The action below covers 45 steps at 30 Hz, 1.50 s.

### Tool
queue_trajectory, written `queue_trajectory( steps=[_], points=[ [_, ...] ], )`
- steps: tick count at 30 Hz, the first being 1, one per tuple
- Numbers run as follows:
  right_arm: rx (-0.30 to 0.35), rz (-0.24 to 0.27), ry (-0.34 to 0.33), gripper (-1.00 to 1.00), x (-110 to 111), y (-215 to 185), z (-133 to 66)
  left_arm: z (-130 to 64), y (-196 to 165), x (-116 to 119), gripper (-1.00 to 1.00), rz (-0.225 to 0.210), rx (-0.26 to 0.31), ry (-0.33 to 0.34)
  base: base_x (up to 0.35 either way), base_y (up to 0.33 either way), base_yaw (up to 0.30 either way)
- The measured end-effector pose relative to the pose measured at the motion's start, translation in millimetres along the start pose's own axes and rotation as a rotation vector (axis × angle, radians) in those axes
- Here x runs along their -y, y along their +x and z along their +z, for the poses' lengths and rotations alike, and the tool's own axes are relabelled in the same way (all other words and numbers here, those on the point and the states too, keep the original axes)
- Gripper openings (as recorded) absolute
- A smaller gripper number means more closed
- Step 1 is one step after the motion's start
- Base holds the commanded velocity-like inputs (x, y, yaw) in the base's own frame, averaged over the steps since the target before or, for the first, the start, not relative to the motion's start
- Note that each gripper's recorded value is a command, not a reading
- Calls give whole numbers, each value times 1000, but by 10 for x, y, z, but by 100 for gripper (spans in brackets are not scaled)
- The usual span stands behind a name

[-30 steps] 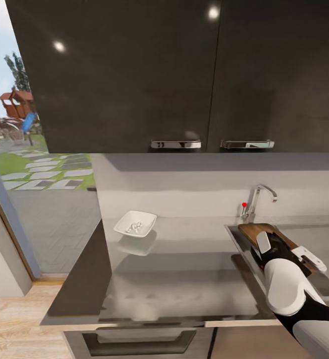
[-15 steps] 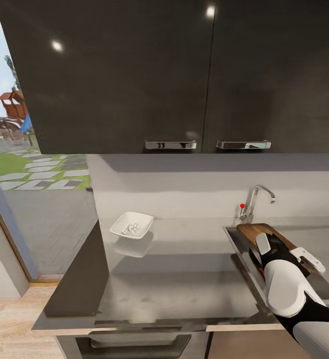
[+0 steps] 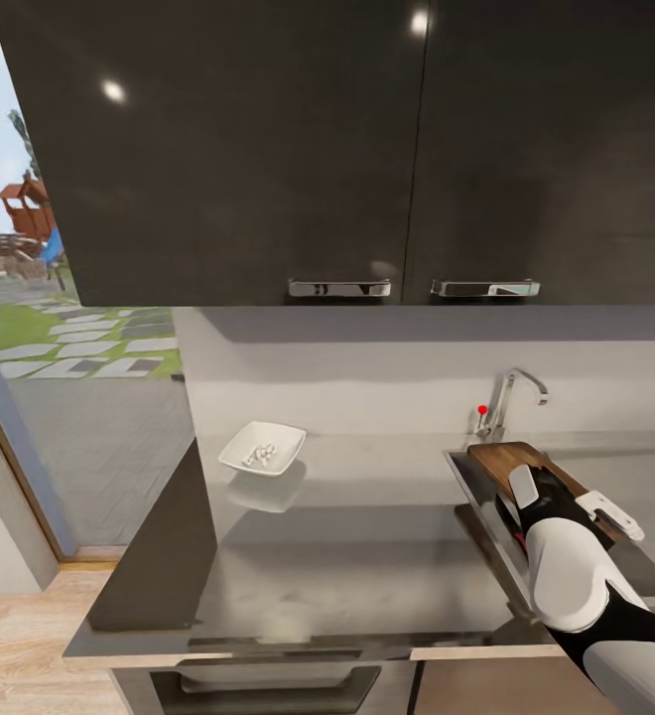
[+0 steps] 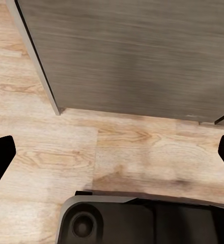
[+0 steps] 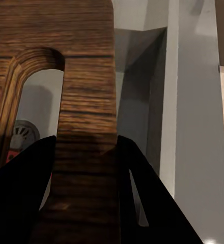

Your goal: In the kitchen, take the Vidalia onion out of the sink, dice it on the chopping board with the paring knife, put the diced onion into the bowl on the countertop, then place both the paring knife and the chopping board into the sink.

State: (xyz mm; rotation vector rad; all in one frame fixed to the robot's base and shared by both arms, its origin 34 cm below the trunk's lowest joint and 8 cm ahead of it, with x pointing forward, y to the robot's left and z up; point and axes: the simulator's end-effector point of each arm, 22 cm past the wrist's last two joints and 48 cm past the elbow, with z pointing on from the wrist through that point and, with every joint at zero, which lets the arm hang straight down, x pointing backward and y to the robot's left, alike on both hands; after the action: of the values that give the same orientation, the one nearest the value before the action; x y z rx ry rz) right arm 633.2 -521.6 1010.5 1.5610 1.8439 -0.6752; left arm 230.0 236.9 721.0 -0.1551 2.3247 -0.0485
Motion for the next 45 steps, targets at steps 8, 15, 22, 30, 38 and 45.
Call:
queue_trajectory(
  steps=[8, 15, 22, 30, 38, 45],
  points=[
    [-2, -7, 7, -100, 1, 39, 36, -12, 28, -4, 100, 0, -10, -1, 0, 0, 0],
    [12, 4, 13, -100, -3, 50, 74, -26, 55, -7, 100, 1, -20, -3, 1, 0, 0],
    [10, -3, 20, -100, 2, 94, 112, -38, 74, -10, 100, 1, -27, -3, 146, -104, 0],
    [8, -13, 30, -100, 7, 150, 163, -57, 120, -16, 100, 1, -43, -6, 127, -89, 0],
    [5, -23, 40, -100, 17, 205, 212, -74, 155, -21, 100, 1, -56, -7, 5, -3, 0],
    [-5, -43, 61, -100, 104, 340, 304, -89, 187, -26, 100, 1, -68, -9, 0, 0, 0]
  ],
)
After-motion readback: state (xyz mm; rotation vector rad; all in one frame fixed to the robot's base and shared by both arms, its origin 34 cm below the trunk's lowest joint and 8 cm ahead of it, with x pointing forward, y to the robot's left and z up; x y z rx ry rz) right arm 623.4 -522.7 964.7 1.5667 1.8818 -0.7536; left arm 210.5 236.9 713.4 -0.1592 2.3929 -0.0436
